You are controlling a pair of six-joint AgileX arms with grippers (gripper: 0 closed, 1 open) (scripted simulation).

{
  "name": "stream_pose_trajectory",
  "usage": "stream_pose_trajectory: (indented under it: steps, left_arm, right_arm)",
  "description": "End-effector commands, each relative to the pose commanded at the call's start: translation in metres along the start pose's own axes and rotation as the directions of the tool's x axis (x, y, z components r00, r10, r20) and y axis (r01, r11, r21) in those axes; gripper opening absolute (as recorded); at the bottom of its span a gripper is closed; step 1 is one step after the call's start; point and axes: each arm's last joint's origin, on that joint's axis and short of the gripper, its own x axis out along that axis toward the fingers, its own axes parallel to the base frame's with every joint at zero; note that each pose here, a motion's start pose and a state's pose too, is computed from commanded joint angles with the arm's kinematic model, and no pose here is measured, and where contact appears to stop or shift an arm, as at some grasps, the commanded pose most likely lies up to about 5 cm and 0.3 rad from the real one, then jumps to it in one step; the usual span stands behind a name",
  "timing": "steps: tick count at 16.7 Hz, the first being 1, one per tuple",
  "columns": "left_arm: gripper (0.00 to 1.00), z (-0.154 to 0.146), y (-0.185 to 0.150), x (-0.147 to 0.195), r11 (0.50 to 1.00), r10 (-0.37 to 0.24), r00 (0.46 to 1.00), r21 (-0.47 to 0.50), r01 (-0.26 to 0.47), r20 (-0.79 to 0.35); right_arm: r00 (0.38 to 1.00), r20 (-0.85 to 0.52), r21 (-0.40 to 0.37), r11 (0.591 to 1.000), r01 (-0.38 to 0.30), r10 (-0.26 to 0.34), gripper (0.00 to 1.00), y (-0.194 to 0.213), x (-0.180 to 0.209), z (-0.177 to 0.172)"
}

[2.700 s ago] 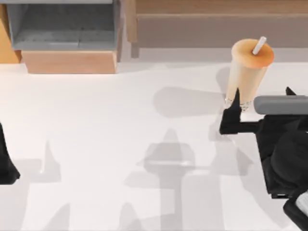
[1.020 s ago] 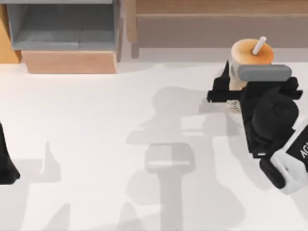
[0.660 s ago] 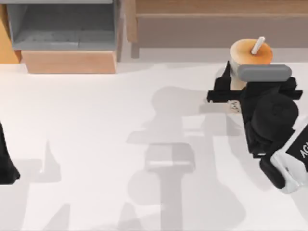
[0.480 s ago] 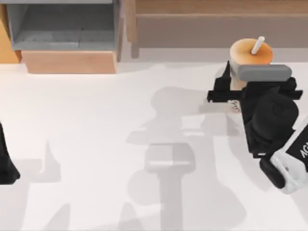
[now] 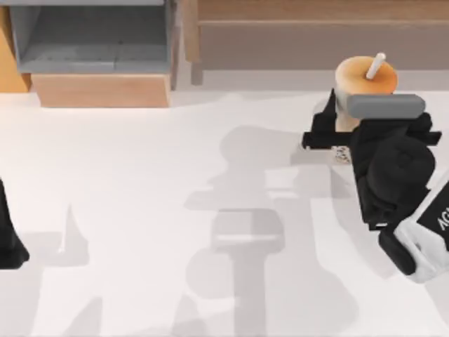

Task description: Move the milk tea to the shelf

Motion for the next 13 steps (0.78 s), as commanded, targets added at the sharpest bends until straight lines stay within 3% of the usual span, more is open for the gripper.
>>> stream_pose_trajectory:
  steps: [10,13]
  left_arm:
    - [1.0,0.0,0.0,0.0,1.0,0.0,1.0,0.0,0.0,0.0]
    - [1.0,0.0,0.0,0.0,1.0,0.0,1.0,0.0,0.0,0.0]
  right_arm:
    - [1.0,0.001,0.003,1.0,-0.002,0.002,0.0,0.001,0.0,0.009]
    - [0.999,0.027,0.022,1.0,0.015,-0.016,0.0,-0.009,0.012,0.028]
